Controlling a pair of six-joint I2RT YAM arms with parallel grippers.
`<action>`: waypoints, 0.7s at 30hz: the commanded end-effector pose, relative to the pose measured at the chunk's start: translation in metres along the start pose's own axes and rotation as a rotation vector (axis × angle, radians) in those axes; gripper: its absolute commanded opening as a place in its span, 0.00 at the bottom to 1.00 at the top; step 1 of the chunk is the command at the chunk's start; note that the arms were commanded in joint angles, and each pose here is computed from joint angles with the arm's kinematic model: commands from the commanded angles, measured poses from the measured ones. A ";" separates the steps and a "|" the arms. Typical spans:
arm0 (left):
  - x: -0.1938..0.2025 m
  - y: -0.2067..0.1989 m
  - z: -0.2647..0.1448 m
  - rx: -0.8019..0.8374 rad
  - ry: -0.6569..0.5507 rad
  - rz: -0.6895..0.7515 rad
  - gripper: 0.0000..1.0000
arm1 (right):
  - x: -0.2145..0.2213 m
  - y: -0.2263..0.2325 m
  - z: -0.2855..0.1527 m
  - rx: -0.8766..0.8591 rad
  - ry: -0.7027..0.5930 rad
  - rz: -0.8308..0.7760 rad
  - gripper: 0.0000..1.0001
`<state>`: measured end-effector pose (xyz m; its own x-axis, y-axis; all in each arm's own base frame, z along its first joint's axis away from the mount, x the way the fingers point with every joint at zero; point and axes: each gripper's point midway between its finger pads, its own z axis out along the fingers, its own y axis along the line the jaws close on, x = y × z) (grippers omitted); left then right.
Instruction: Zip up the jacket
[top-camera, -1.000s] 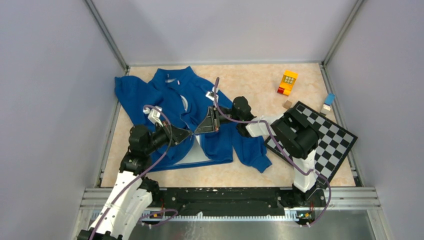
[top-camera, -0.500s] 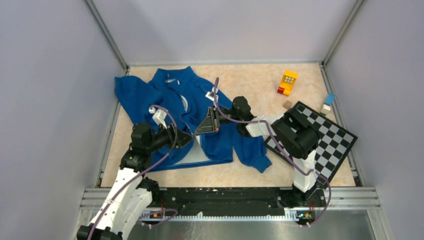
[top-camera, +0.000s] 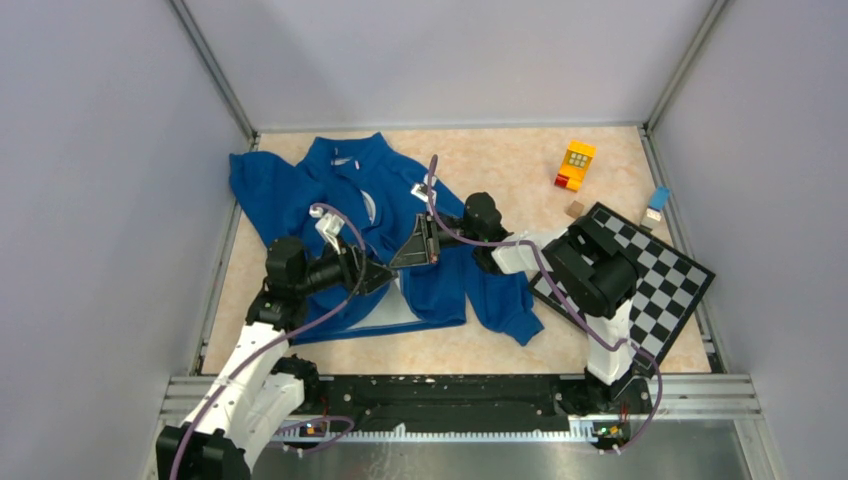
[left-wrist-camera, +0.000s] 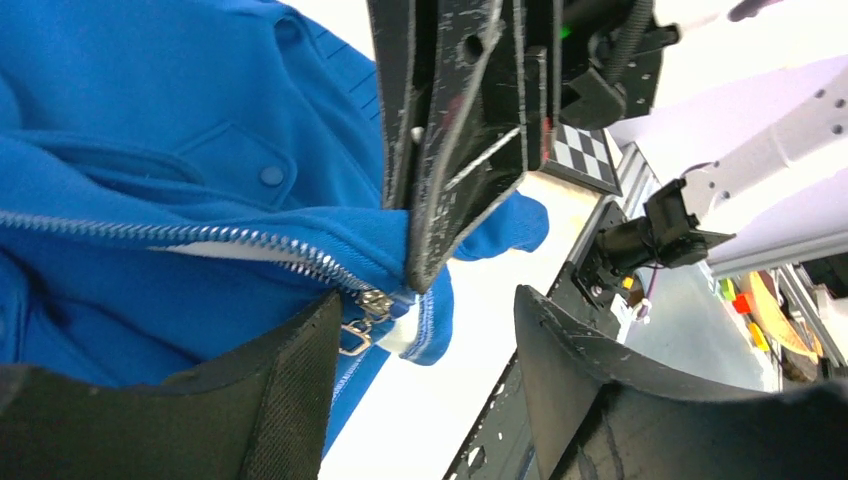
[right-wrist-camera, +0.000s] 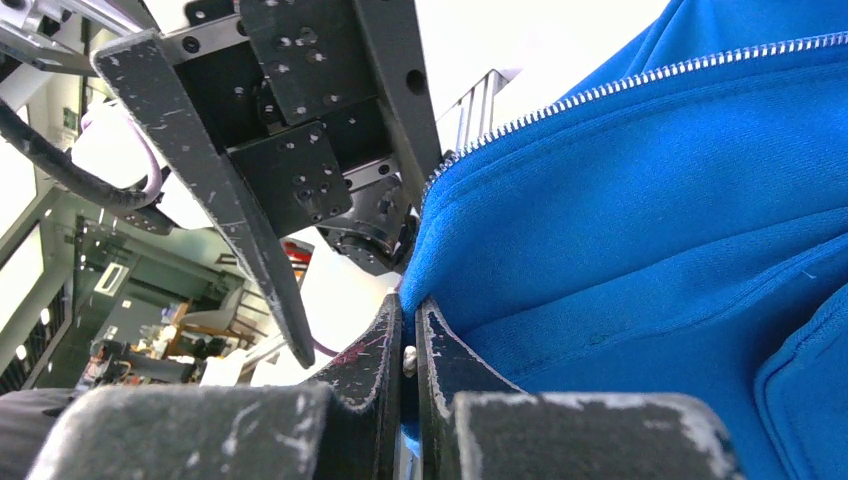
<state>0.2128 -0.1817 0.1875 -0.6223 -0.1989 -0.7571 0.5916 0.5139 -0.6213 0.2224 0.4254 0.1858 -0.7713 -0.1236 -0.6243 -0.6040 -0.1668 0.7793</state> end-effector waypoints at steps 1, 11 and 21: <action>-0.014 -0.023 -0.001 0.131 -0.029 0.123 0.65 | -0.019 0.028 0.002 -0.050 -0.027 -0.116 0.00; -0.007 -0.019 -0.003 0.093 0.026 0.073 0.50 | -0.019 0.029 0.002 -0.055 -0.028 -0.116 0.00; 0.001 -0.006 -0.002 0.012 0.057 -0.015 0.36 | -0.018 0.029 0.001 -0.058 -0.030 -0.113 0.00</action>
<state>0.2054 -0.1815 0.1794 -0.6669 -0.1563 -0.7286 0.5787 0.5075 -0.6385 0.2191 0.4240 0.1866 -0.7665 -0.1380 -0.6273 -0.6034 -0.1798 0.7769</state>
